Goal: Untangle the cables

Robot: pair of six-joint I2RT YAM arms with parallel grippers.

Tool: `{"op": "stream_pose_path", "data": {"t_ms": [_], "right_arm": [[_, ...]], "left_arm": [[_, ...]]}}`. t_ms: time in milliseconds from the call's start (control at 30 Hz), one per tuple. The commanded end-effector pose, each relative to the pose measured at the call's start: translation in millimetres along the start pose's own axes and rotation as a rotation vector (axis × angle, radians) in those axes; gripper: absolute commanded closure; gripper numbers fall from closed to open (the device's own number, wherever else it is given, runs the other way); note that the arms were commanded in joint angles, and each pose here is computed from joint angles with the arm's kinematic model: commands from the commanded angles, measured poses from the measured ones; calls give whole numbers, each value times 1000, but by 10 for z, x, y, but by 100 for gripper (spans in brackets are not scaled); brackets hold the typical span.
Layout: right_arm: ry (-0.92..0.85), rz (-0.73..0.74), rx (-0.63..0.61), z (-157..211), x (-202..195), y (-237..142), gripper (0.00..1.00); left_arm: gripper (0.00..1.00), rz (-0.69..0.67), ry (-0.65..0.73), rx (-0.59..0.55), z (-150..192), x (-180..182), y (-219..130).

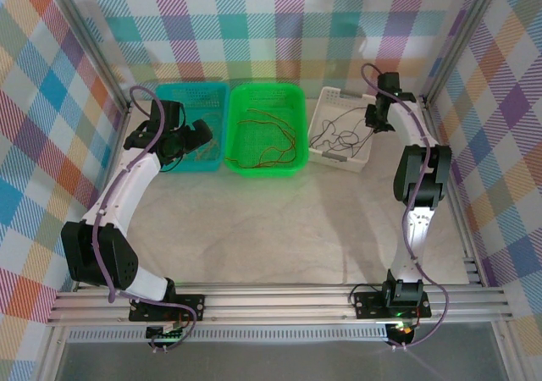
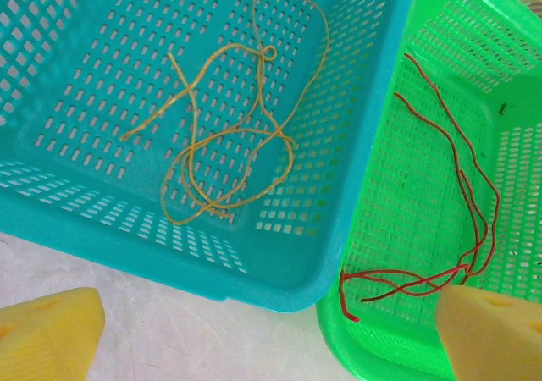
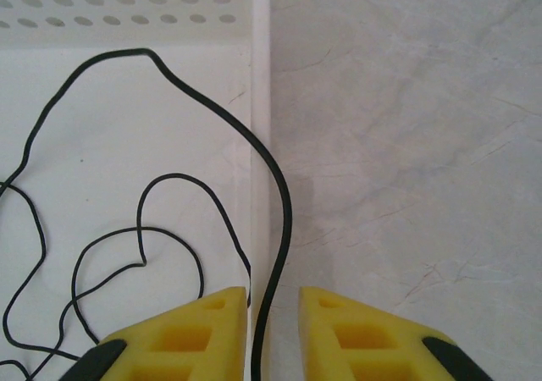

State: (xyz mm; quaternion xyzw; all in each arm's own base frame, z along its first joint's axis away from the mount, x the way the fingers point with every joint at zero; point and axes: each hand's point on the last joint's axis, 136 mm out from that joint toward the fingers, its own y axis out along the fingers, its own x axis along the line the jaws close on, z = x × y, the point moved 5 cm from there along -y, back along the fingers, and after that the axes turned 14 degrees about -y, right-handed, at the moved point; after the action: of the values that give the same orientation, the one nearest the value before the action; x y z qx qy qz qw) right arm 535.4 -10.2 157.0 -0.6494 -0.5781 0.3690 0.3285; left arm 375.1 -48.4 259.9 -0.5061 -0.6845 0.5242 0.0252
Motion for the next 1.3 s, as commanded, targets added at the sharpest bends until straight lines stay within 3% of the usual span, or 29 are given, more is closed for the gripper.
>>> {"op": "stream_pose_path", "data": {"t_ms": [0, 133, 700, 1000, 1267], "right_arm": [[-24, 23, -65, -174, -8, -301, 79], [-34, 18, -65, -171, 17, -296, 83], [-30, -7, -35, -104, 60, -207, 79], [-22, -3, -20, -70, 55, -171, 84], [-17, -14, -7, -34, 78, -134, 79]], "left_arm": [[0, 6, 10, 5, -59, -22, -28], [0, 6, 9, 9, -57, -21, -21], [0, 5, 12, 15, -48, -25, -18], [0, 5, 13, 15, -49, -27, -18], [0, 3, 12, 15, -51, -21, -16]]}}
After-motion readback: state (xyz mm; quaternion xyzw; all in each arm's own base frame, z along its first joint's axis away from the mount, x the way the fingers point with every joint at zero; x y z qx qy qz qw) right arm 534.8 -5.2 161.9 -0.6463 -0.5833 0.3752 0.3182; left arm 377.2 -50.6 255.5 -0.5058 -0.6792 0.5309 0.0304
